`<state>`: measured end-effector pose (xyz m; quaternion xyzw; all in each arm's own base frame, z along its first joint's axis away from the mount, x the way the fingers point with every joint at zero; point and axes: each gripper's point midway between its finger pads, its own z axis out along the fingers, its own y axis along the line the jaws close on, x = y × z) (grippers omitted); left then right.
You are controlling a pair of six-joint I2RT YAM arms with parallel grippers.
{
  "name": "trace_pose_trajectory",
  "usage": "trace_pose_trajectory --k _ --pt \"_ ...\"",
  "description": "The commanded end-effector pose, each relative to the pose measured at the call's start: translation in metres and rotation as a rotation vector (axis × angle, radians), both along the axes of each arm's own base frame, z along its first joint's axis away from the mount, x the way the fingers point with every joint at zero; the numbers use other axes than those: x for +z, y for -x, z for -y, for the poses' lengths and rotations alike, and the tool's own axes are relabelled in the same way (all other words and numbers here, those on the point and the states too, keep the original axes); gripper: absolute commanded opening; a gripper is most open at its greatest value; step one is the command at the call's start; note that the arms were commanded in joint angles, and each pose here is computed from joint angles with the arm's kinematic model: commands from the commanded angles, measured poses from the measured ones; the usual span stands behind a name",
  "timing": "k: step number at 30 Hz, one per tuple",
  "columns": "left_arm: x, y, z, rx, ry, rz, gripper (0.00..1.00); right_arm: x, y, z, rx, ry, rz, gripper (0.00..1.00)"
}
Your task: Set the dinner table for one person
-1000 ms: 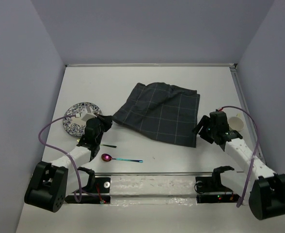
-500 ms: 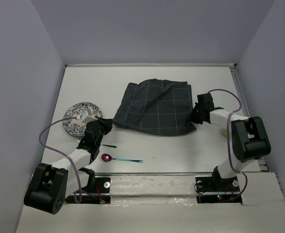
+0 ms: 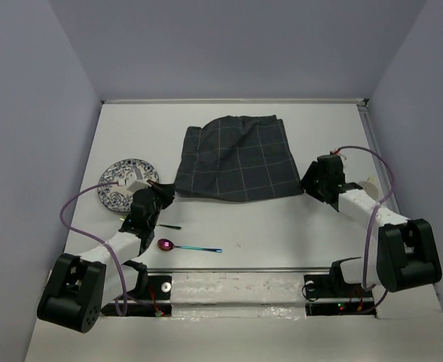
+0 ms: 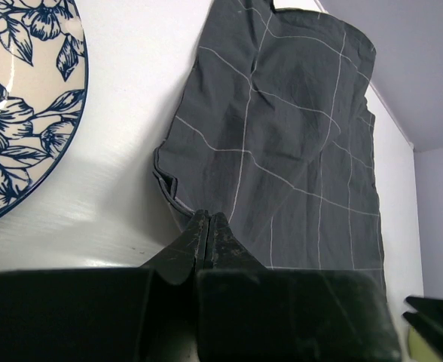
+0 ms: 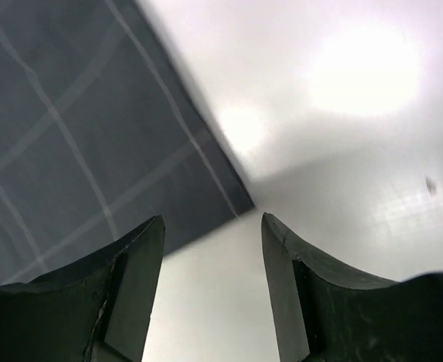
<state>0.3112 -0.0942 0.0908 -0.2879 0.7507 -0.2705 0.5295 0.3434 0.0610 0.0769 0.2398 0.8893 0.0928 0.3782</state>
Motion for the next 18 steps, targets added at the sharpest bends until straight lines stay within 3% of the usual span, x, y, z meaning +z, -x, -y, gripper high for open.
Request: trace_pose_trajectory --k 1,7,13,16,17,18 --pt "0.012 -0.002 0.001 -0.012 0.001 0.063 0.0 -0.037 0.026 0.0 -0.104 -0.092 -0.072 0.57" --pt "0.014 0.002 -0.001 -0.012 -0.003 0.072 0.0 -0.057 0.018 -0.01 -0.165 -0.185 -0.103 0.51" --pt "0.015 0.004 -0.003 -0.007 -0.005 0.074 0.0 -0.062 0.011 -0.013 -0.202 -0.228 -0.084 0.37" --pt "0.015 0.004 -0.003 -0.003 -0.005 0.074 0.0 -0.062 0.007 -0.015 -0.201 -0.233 -0.085 0.24" --pt "0.016 0.004 -0.004 0.001 -0.002 0.076 0.0 -0.06 0.004 -0.016 -0.196 -0.235 -0.079 0.1" --pt "0.016 0.004 -0.003 -0.001 -0.003 0.076 0.0 -0.058 0.002 -0.014 -0.192 -0.225 -0.068 0.04"
